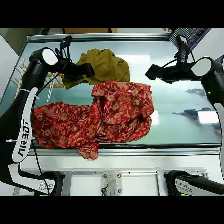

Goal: Fold the clothes and pants, and hang the long-sleeved shirts on hangers.

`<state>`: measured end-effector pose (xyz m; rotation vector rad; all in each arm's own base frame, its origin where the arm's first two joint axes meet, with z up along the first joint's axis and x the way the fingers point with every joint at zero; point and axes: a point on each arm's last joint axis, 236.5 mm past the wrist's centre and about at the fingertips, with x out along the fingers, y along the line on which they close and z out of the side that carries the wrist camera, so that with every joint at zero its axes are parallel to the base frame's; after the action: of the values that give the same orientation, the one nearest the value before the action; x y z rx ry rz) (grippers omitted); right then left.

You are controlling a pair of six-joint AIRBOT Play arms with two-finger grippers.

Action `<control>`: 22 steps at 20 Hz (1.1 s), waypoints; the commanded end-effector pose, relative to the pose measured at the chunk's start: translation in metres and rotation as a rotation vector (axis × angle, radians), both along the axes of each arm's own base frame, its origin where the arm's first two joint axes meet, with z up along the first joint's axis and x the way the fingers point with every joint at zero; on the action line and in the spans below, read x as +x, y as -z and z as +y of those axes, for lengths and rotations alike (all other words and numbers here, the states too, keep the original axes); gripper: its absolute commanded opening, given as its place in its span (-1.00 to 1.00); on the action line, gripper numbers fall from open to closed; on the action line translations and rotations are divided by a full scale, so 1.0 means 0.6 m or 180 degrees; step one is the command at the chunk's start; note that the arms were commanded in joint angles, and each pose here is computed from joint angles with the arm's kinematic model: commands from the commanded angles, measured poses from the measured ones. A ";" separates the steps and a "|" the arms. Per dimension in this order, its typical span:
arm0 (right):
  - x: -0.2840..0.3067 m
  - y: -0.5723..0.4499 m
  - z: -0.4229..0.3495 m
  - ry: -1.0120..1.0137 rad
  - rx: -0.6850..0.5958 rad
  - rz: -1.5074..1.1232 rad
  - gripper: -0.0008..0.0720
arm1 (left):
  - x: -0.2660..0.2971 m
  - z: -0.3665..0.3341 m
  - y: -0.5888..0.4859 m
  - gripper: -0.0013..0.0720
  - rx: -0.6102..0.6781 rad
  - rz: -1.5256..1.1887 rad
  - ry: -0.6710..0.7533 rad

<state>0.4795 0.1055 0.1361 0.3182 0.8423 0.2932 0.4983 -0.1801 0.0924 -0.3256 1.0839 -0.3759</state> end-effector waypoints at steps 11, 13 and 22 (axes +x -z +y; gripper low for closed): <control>-0.214 0.119 -0.063 -0.0436 -0.0370 0.0797 0.97 | -0.250 -0.170 0.257 0.87 0.0281 0.0949 0.1197; -0.231 0.140 -0.060 -0.0472 -0.0353 0.0942 0.97 | -0.253 -0.179 0.267 0.87 0.0313 0.1028 0.1287; -0.228 0.180 -0.080 -0.0042 -0.0277 0.1212 0.97 | -0.306 -0.159 0.303 0.87 0.0404 0.1459 0.1390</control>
<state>0.3385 0.0647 0.0395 0.2278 1.2084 0.2950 0.3284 -0.2812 -0.0800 -0.0656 1.5766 -0.6411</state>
